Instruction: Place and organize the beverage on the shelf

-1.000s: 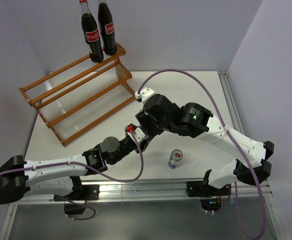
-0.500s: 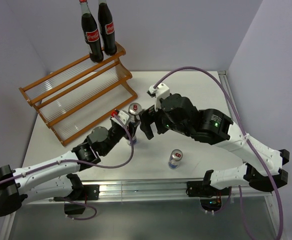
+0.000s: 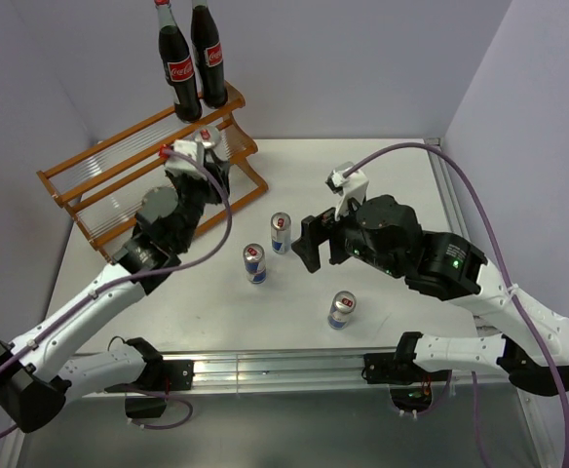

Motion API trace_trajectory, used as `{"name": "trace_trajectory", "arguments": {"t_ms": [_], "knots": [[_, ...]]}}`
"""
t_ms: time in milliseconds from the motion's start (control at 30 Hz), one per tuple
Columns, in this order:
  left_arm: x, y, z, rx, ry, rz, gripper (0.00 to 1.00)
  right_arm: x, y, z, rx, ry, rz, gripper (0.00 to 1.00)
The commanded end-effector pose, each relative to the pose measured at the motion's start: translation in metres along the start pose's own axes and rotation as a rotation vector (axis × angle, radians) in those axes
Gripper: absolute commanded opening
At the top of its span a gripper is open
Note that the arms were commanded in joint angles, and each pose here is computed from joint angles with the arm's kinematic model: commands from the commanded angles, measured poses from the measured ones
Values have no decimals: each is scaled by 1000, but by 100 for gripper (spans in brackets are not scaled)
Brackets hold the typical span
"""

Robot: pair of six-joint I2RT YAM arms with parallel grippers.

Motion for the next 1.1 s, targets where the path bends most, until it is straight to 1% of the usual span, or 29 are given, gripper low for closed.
{"name": "trace_trajectory", "arguments": {"t_ms": [0,33,67,100,167,200,267,333,367,400,467,500,767,1067], "knots": [[19,14,65,-80,-142,61,0,7,-1,-1,16,-29,-1,100],[24,17,70,-78,-144,65,0,6,-2,-2,18,-35,-4,100],[31,20,66,-69,-120,64,0,7,-4,-3,19,-32,-9,100],[36,29,81,-67,-148,83,0,7,-5,-6,17,-29,-12,100],[47,37,84,-54,-137,86,0,4,-8,-8,18,-38,-18,100],[51,48,98,-49,-156,108,0,5,-10,-11,17,-35,-23,100],[61,58,102,-37,-148,114,0,1,-12,-12,22,-50,-22,100],[66,72,116,-29,-165,136,0,0,-14,-16,22,-55,-23,100],[71,78,116,-26,-160,142,0,0,-14,-17,23,-56,-21,100],[73,86,124,-19,-171,146,0,2,-14,-19,19,-50,-22,100],[80,97,124,-15,-165,159,0,2,-15,-22,20,-45,-22,100],[82,104,131,-8,-173,164,0,2,-14,-23,19,-42,-21,100],[96,138,132,-6,-159,189,1,0,-17,-25,18,-46,-23,100],[108,159,114,23,-123,209,0,5,-17,-30,21,-36,-20,100]]}}
Point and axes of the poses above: each gripper's point midway between its finger pads, its own x axis out along the fingers, its own y axis along the line the jaws close on, z = x × y, the point moved 2 cm from there along -x, back along the fingers, and after that the axes turned 11 degrees about -x, right-handed, at the moved point
